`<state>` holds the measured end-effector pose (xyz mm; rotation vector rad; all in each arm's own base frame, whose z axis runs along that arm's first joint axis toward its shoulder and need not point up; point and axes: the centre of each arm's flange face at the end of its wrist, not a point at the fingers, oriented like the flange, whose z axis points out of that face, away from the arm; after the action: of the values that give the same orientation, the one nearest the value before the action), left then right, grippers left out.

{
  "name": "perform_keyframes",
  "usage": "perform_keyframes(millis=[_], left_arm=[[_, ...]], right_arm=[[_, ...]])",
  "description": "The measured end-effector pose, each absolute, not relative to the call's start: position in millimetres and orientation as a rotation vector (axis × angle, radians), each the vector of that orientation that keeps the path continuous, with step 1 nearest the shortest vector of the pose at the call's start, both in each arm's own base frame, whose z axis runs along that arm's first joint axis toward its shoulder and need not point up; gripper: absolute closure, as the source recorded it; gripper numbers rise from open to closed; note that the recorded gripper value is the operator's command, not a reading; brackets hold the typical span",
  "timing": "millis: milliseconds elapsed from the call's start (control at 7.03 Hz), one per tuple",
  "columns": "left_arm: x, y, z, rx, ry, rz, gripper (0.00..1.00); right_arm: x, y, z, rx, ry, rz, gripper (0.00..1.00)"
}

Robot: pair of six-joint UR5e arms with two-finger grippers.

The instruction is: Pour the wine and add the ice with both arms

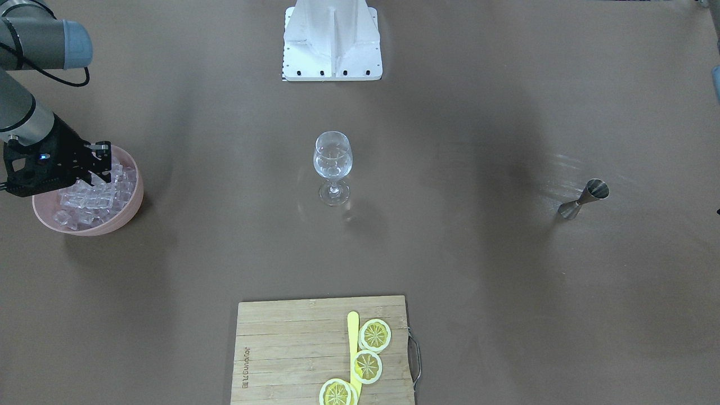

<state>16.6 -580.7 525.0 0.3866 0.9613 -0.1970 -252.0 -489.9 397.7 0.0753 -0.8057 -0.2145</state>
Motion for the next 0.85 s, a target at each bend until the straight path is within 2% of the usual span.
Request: perform_keyframes(millis=[427,854], left_arm=[[14,-574,523,0.393,0.971,-0.199,0.03],[14,-571,529,0.394,0.966,-0.195,0.03]], right_arm=[[-303,-507,245,0.089,-0.915,-0.072,1.00],[-380,-512,126,0.060,-0.996,0.047,1.00]])
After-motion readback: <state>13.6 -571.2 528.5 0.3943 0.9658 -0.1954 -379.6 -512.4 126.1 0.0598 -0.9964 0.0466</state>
